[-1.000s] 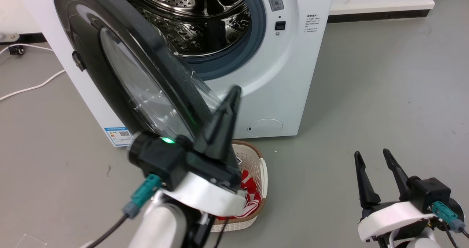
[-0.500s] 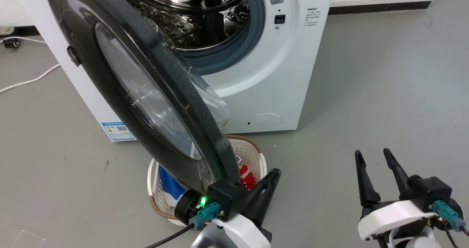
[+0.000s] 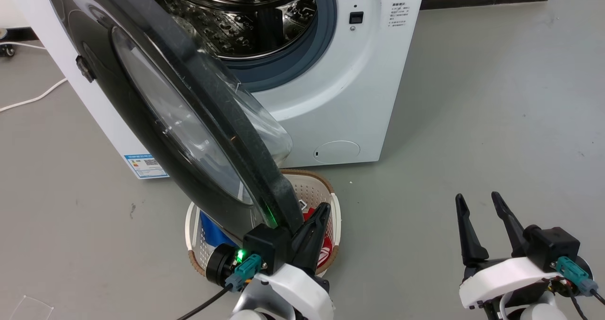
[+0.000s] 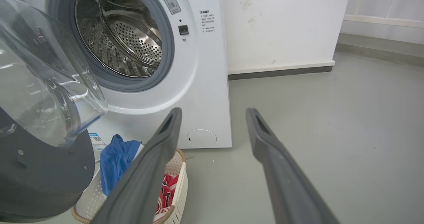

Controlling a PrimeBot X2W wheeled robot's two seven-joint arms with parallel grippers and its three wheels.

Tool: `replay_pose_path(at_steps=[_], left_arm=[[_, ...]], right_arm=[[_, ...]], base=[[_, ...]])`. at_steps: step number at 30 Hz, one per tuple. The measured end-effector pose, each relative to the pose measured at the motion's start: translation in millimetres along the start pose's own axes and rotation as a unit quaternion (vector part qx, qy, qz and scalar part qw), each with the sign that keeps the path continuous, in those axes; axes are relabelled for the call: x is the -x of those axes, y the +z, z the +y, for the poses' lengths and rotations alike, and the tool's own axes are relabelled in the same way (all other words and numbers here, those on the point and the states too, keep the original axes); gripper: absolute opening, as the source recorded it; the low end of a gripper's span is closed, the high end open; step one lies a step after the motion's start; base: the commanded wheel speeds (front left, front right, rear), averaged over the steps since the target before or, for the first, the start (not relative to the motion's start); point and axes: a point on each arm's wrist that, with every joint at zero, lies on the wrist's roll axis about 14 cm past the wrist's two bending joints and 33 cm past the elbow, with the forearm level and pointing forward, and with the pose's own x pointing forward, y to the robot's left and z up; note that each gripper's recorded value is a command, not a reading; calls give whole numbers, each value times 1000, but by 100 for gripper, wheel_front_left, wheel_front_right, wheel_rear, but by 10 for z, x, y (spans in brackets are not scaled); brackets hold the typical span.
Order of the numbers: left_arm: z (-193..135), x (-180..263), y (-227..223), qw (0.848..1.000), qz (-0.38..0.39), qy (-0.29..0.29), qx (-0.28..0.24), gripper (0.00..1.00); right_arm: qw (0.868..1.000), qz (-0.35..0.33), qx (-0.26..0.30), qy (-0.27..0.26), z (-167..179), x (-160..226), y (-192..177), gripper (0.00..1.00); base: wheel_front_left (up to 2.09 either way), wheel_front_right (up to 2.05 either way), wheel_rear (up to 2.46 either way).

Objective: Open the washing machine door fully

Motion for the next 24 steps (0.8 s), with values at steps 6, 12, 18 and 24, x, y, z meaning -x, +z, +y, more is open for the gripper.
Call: replay_pose_path(at_steps=[6,12,18,24], left_arm=[[19,36,9,1000,-12,8,-9,0],[85,140,-12,1000,-15,26,-5,0],[158,287,119,998,-47,49,3,0],[283,500,165,994,-58,88,9,0]], right_arm=[[1000,4,-6,2,18,-25,-37,100],[1000,6,-8,17,111,-103,-50,100],[999,13,-14,42,284,-206,-87,100],[997,13,-6,73,498,-334,-87,100]], base=[[0,0,0],[0,0,0],[0,0,0],[0,0,0]])
